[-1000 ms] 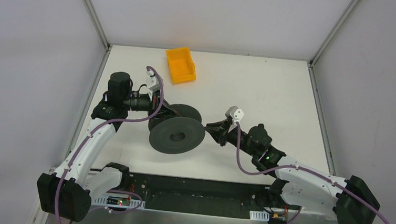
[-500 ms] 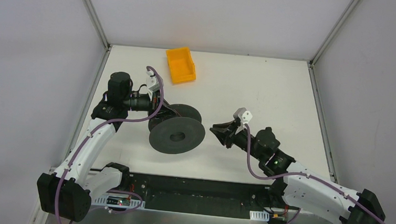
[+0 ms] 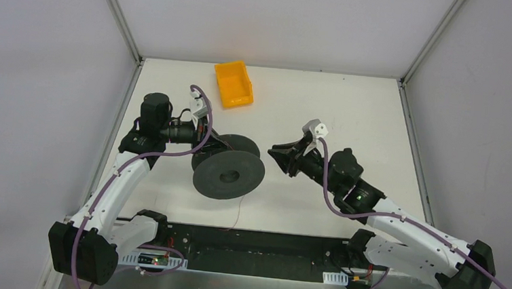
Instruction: Wrap the cables
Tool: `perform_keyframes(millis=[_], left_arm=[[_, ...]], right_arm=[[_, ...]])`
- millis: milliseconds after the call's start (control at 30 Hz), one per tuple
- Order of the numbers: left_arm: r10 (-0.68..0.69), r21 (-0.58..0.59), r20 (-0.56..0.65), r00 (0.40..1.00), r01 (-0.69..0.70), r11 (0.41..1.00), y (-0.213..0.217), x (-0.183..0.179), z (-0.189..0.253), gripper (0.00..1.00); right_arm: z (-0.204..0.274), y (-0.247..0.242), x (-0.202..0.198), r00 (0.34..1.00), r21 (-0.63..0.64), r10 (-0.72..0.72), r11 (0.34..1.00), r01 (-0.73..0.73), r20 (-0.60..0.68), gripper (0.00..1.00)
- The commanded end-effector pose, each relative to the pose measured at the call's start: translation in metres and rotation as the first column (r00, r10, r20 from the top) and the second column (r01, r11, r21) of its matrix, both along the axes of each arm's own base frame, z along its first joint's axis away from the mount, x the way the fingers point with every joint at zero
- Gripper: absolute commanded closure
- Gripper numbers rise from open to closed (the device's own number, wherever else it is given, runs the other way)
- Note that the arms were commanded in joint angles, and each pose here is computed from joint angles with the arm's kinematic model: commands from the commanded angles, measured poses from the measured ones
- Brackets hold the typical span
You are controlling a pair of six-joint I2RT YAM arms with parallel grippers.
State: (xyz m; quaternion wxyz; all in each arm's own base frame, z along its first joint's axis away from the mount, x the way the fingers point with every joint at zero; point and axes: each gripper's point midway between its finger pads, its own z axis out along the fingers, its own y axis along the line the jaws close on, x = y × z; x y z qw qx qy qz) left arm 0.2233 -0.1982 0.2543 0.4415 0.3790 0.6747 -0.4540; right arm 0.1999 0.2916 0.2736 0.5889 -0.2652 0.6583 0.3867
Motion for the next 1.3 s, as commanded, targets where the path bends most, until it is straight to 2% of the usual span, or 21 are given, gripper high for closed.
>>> perform_keyframes(millis=[0,100,200,300,400,567,700,967,1133,1267], left_arm=[[-0.001,-0.021,0.079,0.997,0.002,1.000,0.001,0.004,0.023,1.00],[0.065,-0.015,0.006,0.998,-0.065,0.998,0.004,0.017,0.019,1.00],[0.184,-0.004,-0.136,0.974,-0.186,0.983,0.013,0.037,0.011,1.00],[0.268,0.016,-0.228,0.936,-0.272,0.962,0.020,0.053,-0.001,1.00],[0.302,0.033,-0.268,0.915,-0.304,0.952,0.022,0.058,-0.010,1.00],[0.373,0.071,-0.319,0.871,-0.371,0.926,0.029,0.066,-0.022,1.00],[0.427,0.108,-0.378,0.821,-0.419,0.901,0.033,0.072,-0.029,1.00],[0.511,0.181,-0.443,0.737,-0.485,0.856,0.043,0.076,-0.048,1.00],[0.573,0.230,-0.463,0.676,-0.532,0.815,0.051,0.081,-0.059,1.00],[0.595,0.255,-0.479,0.645,-0.547,0.797,0.054,0.083,-0.066,1.00]], right_arm=[[-0.014,0.000,-0.003,0.998,0.026,-0.003,1.000,0.005,-0.070,0.76],[-0.031,-0.009,-0.007,0.994,0.053,-0.026,0.998,0.031,-0.106,0.76],[-0.048,-0.016,-0.017,0.998,0.033,0.001,0.999,0.001,-0.066,0.76],[-0.066,-0.014,-0.033,0.997,-0.050,0.074,0.996,-0.074,0.000,0.76],[-0.088,-0.006,-0.056,0.978,-0.208,0.201,0.960,-0.185,0.057,0.76],[-0.128,0.005,-0.093,0.879,-0.523,0.450,0.793,-0.313,0.156,0.73],[-0.149,0.018,-0.116,0.771,-0.661,0.621,0.639,-0.393,0.142,0.67],[-0.176,0.051,-0.119,0.624,-0.803,0.774,0.436,-0.405,0.106,0.65],[-0.187,0.065,-0.128,0.528,-0.836,0.849,0.288,-0.467,-0.003,0.63],[-0.198,0.068,-0.136,0.476,-0.834,0.876,0.205,-0.513,-0.078,0.62]])
